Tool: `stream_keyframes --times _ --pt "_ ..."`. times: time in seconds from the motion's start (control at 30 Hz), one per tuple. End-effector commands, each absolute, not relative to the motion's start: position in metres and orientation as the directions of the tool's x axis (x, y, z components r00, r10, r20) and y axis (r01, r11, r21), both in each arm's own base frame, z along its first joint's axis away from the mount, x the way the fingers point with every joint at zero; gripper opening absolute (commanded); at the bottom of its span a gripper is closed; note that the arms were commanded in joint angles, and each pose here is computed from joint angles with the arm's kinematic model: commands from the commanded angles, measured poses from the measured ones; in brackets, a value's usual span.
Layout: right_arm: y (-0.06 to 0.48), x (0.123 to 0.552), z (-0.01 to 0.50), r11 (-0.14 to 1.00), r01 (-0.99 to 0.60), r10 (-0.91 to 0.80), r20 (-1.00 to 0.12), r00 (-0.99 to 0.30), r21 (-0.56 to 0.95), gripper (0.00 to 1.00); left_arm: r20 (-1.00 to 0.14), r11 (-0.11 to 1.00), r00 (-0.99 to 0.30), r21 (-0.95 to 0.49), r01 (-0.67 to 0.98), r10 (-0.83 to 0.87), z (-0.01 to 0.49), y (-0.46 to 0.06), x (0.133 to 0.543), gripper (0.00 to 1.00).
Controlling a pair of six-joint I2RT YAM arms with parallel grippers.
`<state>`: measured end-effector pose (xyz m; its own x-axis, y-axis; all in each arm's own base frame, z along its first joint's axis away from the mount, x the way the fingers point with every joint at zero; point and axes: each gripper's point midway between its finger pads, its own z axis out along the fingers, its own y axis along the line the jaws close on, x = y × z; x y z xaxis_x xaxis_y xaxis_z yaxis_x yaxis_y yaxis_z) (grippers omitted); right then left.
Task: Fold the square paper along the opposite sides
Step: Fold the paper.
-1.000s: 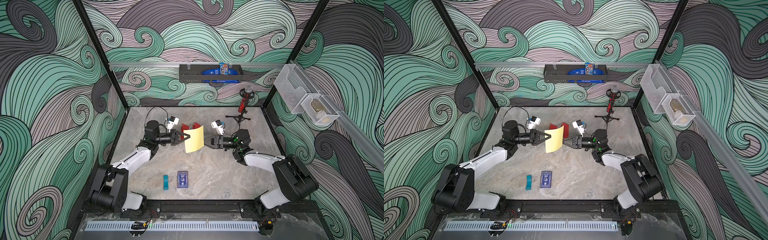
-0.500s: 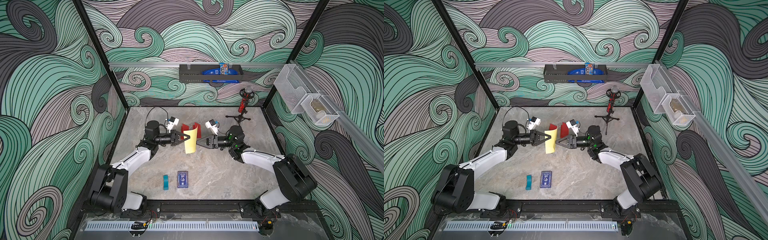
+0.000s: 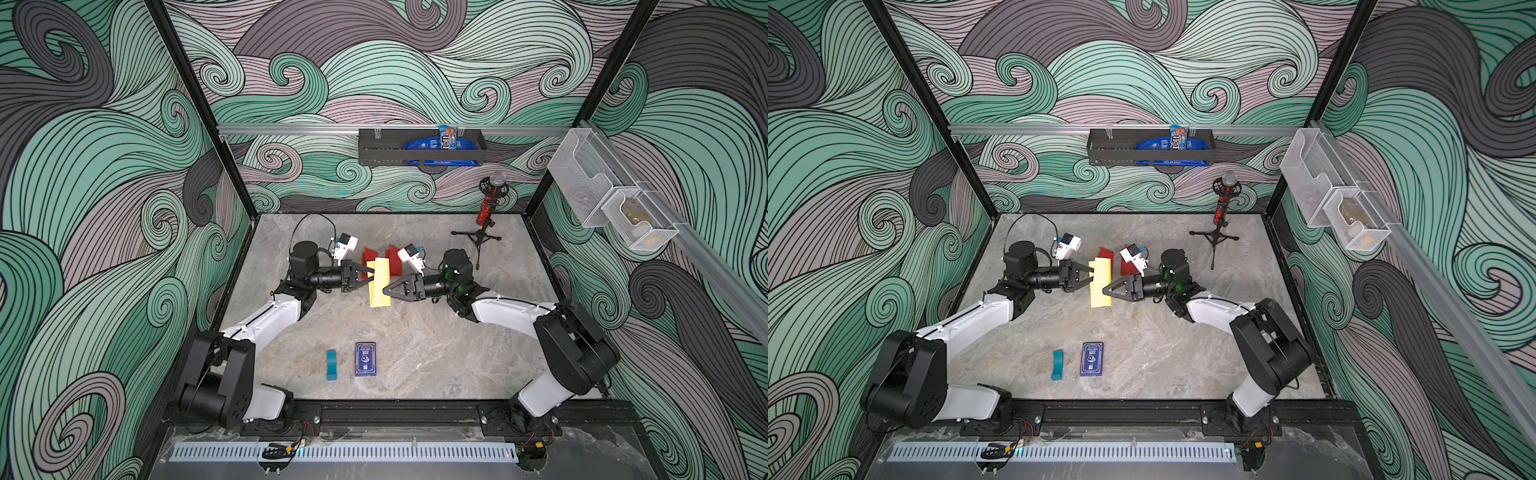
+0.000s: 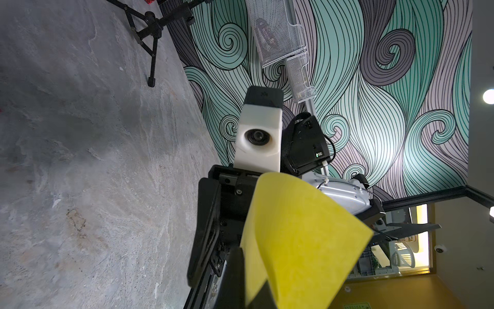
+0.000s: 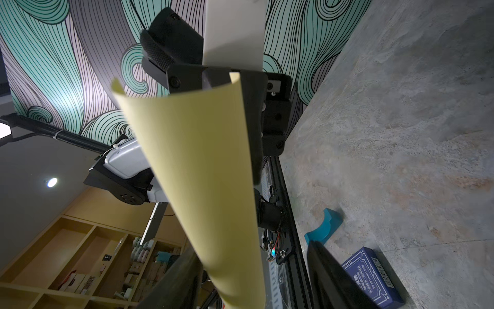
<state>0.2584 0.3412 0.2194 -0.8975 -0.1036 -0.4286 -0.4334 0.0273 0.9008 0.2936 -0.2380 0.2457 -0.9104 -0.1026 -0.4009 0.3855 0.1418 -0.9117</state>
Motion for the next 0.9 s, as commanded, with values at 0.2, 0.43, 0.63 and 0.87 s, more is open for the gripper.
stream_keyframes --times 0.2,0.43,0.63,0.87 --pt "0.3456 0.2524 0.2368 -0.055 -0.461 -0.114 -0.464 -0.878 0.886 0.43 -0.467 0.122 -0.878 -0.882 0.455 -0.104 0.2675 -0.2368 0.2917 0.00" --pt "0.3477 0.2525 0.2354 -0.058 -0.455 -0.116 -0.458 -0.881 0.889 0.39 -0.468 0.120 -0.878 -0.882 0.456 -0.104 0.2690 -0.2368 0.2908 0.00" --pt "0.3513 0.2506 0.2319 -0.062 -0.444 -0.128 -0.448 -0.885 0.894 0.38 -0.470 0.118 -0.877 -0.881 0.458 -0.105 0.2709 -0.2369 0.2904 0.00" --pt "0.3521 0.2496 0.2316 -0.066 -0.439 -0.136 -0.444 -0.886 0.896 0.27 -0.469 0.119 -0.877 -0.881 0.457 -0.105 0.2705 -0.2365 0.2904 0.00"
